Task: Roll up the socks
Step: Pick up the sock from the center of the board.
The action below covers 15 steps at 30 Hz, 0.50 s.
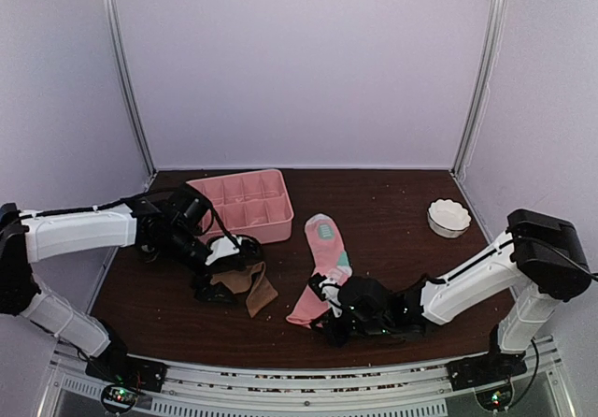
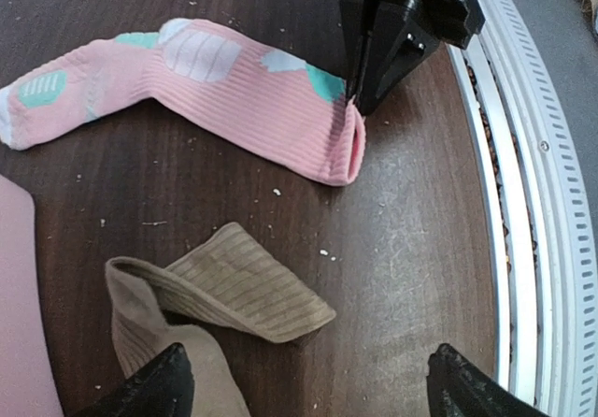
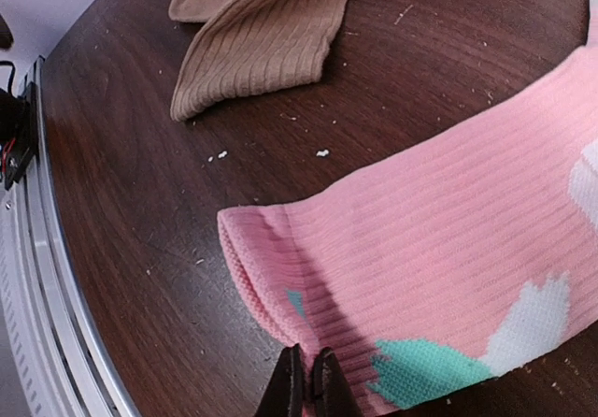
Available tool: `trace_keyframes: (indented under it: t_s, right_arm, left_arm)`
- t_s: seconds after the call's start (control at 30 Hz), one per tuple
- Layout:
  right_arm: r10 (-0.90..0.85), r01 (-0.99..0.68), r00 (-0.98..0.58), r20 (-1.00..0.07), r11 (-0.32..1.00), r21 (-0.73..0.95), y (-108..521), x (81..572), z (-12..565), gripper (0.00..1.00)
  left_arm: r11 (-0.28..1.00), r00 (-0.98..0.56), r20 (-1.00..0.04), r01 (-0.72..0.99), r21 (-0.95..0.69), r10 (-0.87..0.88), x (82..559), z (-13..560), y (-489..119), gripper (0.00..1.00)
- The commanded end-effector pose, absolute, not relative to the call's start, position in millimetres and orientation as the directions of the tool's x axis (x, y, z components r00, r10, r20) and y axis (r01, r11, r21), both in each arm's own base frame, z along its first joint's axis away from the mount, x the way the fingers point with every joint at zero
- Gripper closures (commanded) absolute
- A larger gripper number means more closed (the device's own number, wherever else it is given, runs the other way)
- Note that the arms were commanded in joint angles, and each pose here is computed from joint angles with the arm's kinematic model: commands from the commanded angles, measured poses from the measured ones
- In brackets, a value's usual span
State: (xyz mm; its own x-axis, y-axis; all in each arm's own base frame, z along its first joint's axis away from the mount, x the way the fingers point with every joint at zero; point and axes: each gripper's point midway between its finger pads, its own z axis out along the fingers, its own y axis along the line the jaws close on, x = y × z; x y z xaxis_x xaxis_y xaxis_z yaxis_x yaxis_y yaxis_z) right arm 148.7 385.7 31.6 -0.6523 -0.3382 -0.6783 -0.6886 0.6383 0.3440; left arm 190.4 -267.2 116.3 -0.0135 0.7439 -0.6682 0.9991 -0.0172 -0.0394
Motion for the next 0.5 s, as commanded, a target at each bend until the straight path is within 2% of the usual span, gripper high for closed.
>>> trace_keyframes:
  t_s: [0.0,0.13,0.47]
  right_arm:
    - [-0.214,-0.584,-0.753,-0.622,0.653,0.483,392.5,145.0,27.8,1.0]
    - [-0.174,-0.542,-0.781,-0.6,0.665,0.514,386.0,144.1,20.2,1.0]
    - [-0.172,-0.51,-0.804,-0.57,0.693,0.51,374.8,141.8,9.1,1.0]
  left_arm:
    - [-0.053,0.038,-0.672,0.999,-0.002,0.74,198.9,114.1,-296.7,0.15]
    - [-0.129,0.09,-0.664,0.992,-0.01,0.742,188.5,104.0,-318.4,0.26]
    - [-0.253,0.181,-0.671,0.968,-0.01,0.719,165.3,89.5,-361.8,0.32]
